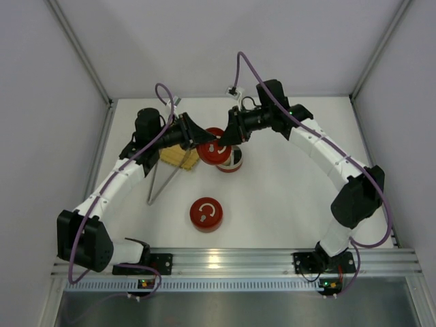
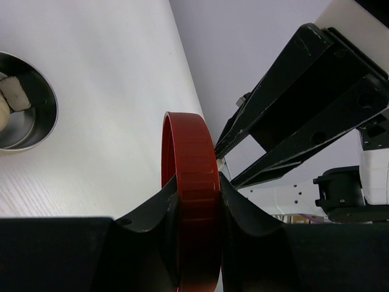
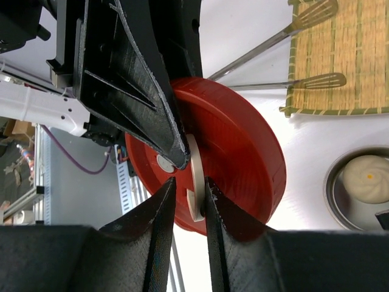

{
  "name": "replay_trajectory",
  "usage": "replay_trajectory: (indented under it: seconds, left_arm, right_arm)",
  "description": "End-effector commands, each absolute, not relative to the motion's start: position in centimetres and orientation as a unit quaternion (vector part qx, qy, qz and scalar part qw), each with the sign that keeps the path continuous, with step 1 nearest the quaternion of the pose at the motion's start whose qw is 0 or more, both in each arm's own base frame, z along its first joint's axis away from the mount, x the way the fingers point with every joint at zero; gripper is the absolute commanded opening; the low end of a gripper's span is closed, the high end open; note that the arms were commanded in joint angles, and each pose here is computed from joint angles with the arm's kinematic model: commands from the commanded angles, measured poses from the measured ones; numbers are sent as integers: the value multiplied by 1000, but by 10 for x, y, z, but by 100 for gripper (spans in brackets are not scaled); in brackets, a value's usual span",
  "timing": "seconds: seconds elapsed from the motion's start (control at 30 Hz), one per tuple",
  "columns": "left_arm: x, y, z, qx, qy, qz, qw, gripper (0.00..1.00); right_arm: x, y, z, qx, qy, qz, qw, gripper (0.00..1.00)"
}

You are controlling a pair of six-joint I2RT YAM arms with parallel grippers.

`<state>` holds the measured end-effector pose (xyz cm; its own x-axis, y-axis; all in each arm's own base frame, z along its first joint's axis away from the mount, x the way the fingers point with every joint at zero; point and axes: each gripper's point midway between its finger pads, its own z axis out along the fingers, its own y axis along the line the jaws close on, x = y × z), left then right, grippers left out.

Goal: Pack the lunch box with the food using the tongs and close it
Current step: Pick up the box lid from the center of the board, then close the box lid on the packing box.

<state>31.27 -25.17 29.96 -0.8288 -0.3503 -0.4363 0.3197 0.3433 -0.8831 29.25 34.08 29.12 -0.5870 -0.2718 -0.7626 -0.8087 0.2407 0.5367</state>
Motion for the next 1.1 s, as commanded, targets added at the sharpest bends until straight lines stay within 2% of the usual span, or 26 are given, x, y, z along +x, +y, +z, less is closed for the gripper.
replay_trajectory:
  seconds: [0.0, 0.17, 0.27, 0.33, 0.37, 0.43, 0.5, 0.6, 0.77, 0.8, 0.83, 1.07]
  left_arm:
    - [316, -250, 323, 2, 738, -590, 327, 0]
    - [316, -250, 320, -2, 739, -592, 323, 0]
    - [316, -250, 320, -6, 738, -593, 321, 0]
    - [316, -250, 319, -5, 738, -594, 320, 1]
    - [315, -250, 320, -4, 737, -594, 321, 25]
    - [316, -246, 319, -9, 741, -588, 323, 58]
    - [324, -233, 326, -12, 742, -576, 343, 98]
    - [346, -194, 342, -40, 746, -548, 377, 98]
    - [372, -116, 352, -86, 761, -479, 430, 98]
    - [371, -108, 347, -83, 771, -463, 430, 98]
    - [371, -102, 342, -88, 776, -457, 425, 98]
    - [352, -91, 303, -114, 792, -469, 373, 98]
  right_arm:
    - [276, 341, 296, -385, 728, 501, 267, 25]
    - [281, 343, 306, -383, 720, 502, 288, 17]
    - [288, 344, 312, -379, 720, 495, 306, 0]
    - [294, 342, 313, -373, 726, 481, 321, 0]
    - [296, 341, 314, -376, 725, 474, 329, 0]
    - [306, 336, 314, -380, 734, 441, 349, 0]
    - [315, 325, 316, -378, 753, 398, 363, 0]
    - [331, 313, 318, -407, 757, 334, 387, 0]
    - [348, 289, 279, -451, 795, 235, 332, 0]
    - [347, 282, 248, -469, 810, 215, 279, 0]
    - [358, 286, 246, -476, 806, 207, 284, 0]
    - [357, 289, 184, -505, 819, 211, 173, 0]
